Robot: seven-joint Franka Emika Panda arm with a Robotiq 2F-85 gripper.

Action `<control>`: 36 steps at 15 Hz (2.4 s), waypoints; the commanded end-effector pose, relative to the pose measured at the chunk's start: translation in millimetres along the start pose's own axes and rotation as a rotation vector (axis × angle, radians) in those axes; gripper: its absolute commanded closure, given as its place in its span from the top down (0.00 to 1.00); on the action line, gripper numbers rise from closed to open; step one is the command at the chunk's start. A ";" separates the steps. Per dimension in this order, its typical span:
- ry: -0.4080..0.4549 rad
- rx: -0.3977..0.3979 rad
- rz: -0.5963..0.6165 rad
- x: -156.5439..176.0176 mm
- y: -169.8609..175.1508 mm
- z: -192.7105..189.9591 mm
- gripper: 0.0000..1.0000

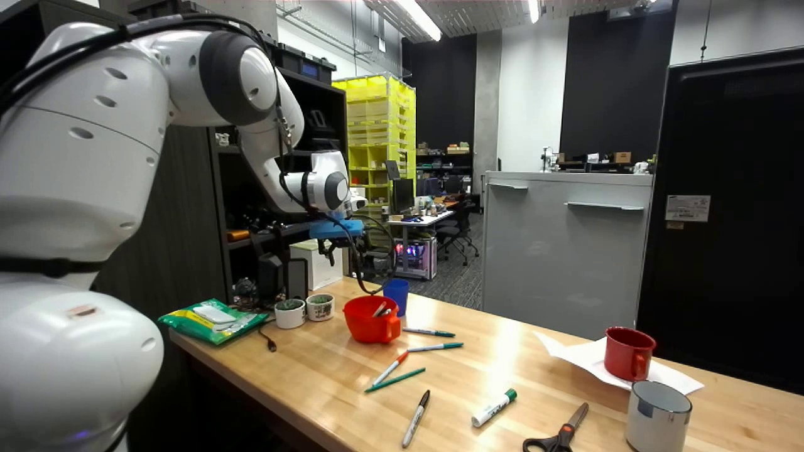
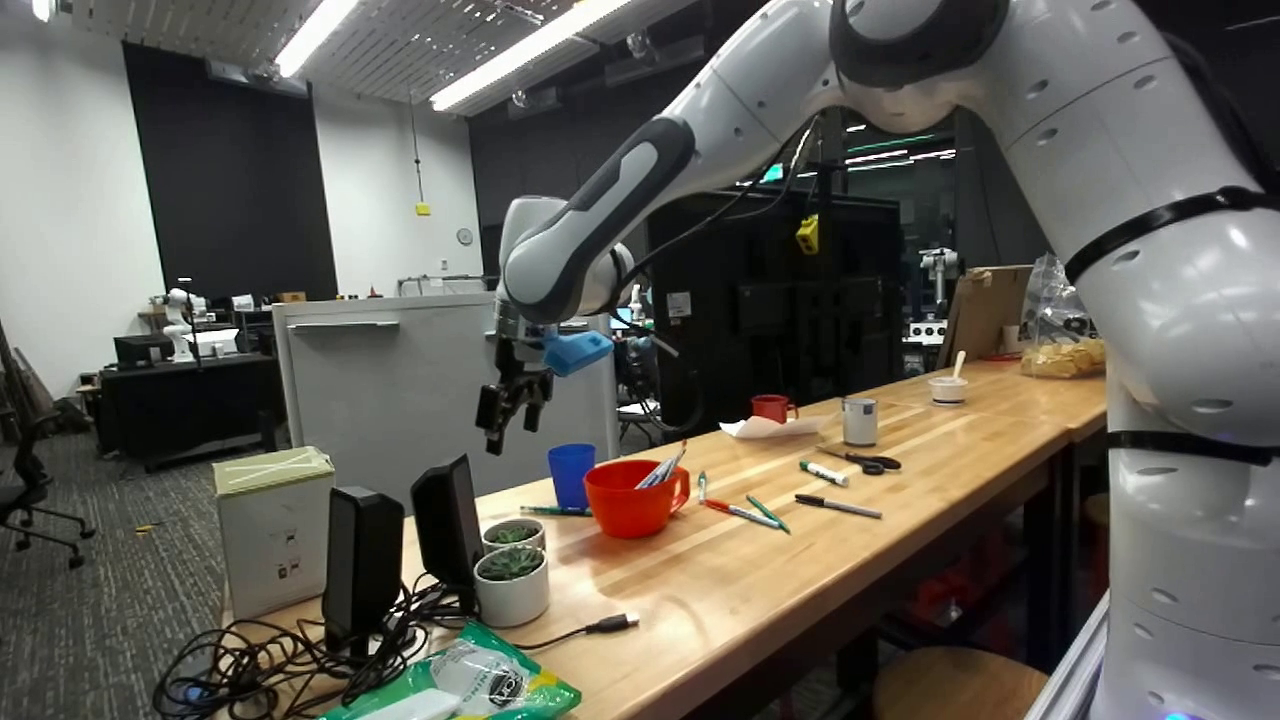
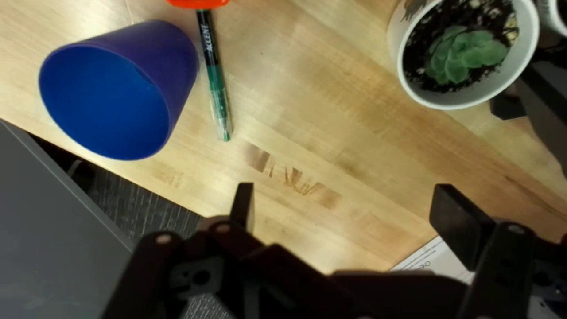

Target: Put one green pen in the orange bowl.

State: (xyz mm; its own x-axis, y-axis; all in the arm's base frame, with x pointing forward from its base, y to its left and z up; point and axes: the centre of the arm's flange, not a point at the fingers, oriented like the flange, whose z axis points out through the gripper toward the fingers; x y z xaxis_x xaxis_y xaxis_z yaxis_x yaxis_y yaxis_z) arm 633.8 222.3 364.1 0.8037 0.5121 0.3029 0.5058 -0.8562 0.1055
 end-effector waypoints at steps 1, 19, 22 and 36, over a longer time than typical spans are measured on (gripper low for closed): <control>0.006 -0.053 -0.004 33.9 9.5 13.5 1.00; -0.244 -0.066 0.000 45.4 4.8 25.6 1.00; -0.319 -0.076 0.046 43.6 -3.1 23.0 1.00; -0.403 0.032 0.035 -0.1 -61.3 -15.9 1.00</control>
State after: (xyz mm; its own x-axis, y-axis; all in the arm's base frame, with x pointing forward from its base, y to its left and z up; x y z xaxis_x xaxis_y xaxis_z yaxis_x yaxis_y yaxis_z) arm 626.9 272.1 361.0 0.8766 0.4772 -0.0622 0.4811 -0.8722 0.0886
